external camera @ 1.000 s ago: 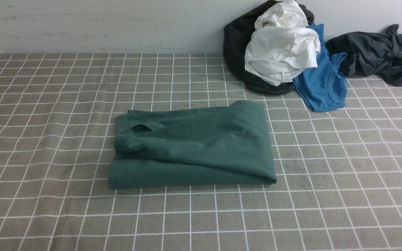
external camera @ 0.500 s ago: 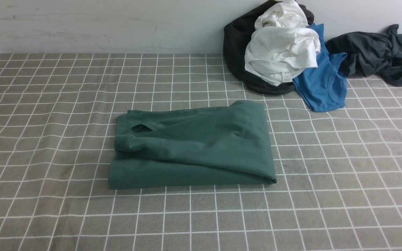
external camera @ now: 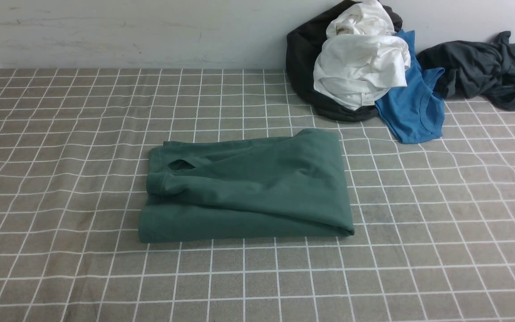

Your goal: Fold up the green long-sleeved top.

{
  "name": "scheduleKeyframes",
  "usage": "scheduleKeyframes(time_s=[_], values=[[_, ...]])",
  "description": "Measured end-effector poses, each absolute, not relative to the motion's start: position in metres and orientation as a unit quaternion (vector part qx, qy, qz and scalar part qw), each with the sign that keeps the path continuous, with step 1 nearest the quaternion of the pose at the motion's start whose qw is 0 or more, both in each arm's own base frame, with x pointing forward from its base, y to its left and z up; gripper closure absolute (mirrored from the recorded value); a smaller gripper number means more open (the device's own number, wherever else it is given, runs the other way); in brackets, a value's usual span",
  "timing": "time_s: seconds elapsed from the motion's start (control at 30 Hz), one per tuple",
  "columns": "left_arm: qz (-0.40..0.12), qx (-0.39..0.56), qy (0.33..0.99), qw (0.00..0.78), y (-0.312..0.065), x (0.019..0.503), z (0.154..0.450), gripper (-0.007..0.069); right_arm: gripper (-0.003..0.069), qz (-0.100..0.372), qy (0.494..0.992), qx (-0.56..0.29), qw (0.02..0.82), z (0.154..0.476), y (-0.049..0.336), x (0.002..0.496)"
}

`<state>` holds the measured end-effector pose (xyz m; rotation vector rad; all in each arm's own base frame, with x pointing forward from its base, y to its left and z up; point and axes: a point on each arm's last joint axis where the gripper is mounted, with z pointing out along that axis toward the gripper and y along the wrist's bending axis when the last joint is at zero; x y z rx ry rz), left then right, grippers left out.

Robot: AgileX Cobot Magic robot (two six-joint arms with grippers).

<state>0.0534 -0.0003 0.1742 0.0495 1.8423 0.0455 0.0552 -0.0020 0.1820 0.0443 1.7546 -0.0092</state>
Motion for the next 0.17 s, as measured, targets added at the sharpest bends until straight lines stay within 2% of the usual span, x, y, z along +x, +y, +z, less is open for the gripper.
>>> scheduleKeyframes(time_s=[0.17], values=[[0.02, 0.021, 0.796, 0.604, -0.0003, 0.0534, 0.1742, 0.0632, 0.0673, -0.004, 0.769, 0.019, 0.639, 0.182, -0.002, 0.0552]])
